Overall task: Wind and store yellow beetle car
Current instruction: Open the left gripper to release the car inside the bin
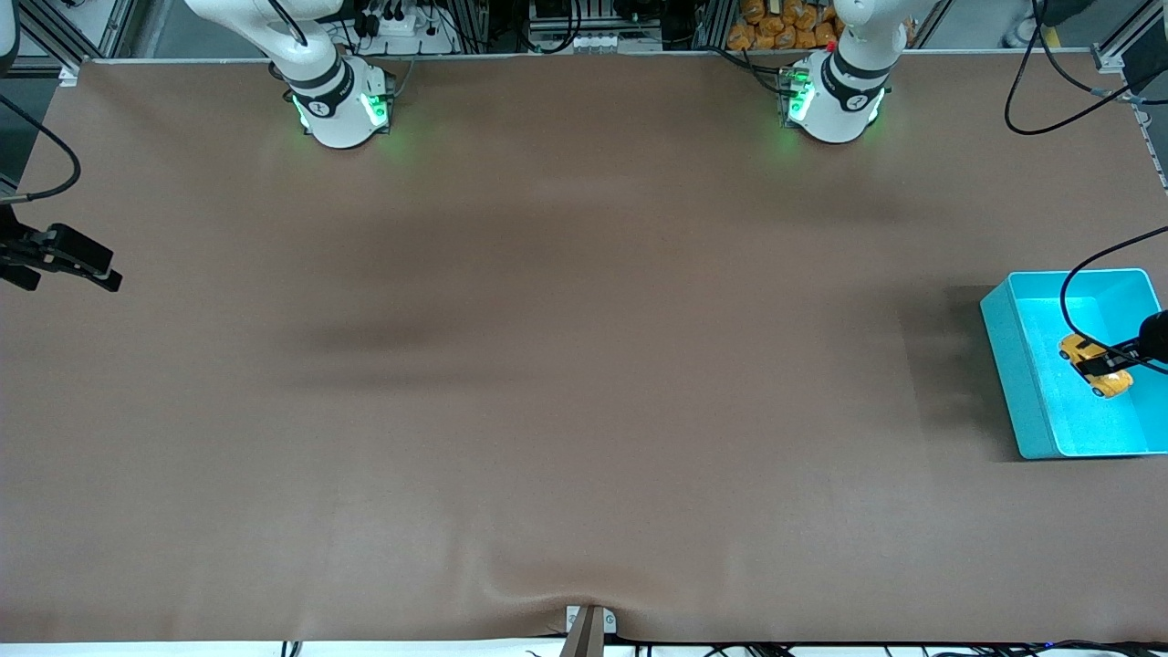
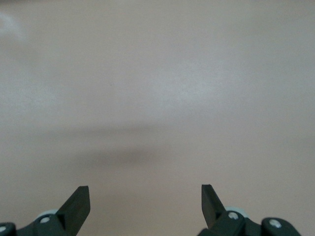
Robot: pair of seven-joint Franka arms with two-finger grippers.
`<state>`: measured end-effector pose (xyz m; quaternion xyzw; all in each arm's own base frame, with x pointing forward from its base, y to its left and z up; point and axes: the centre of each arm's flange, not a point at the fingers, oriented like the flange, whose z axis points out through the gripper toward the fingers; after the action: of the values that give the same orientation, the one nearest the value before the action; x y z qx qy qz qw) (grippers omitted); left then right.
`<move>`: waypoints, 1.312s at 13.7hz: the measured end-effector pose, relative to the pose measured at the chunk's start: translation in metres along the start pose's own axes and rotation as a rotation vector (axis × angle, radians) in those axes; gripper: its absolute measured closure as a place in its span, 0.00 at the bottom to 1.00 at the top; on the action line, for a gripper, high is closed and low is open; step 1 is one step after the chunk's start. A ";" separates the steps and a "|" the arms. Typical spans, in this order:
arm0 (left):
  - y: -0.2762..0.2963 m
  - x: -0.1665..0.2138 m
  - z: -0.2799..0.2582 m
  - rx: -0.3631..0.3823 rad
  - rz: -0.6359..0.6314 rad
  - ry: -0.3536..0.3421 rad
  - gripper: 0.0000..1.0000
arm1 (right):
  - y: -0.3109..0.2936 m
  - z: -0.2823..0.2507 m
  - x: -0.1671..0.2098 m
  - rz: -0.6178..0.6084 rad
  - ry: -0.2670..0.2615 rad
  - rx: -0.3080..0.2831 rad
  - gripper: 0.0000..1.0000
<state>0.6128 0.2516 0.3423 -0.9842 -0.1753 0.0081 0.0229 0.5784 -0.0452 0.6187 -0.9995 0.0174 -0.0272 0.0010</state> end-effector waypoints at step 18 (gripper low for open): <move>-0.062 0.026 0.102 -0.076 0.308 -0.079 0.50 | -0.003 -0.001 0.000 -0.005 0.002 0.001 0.00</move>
<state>0.6130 0.3232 0.2436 -0.9985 -0.0235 0.0434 -0.0228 0.5787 -0.0421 0.6194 -0.9995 0.0146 -0.0280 0.0012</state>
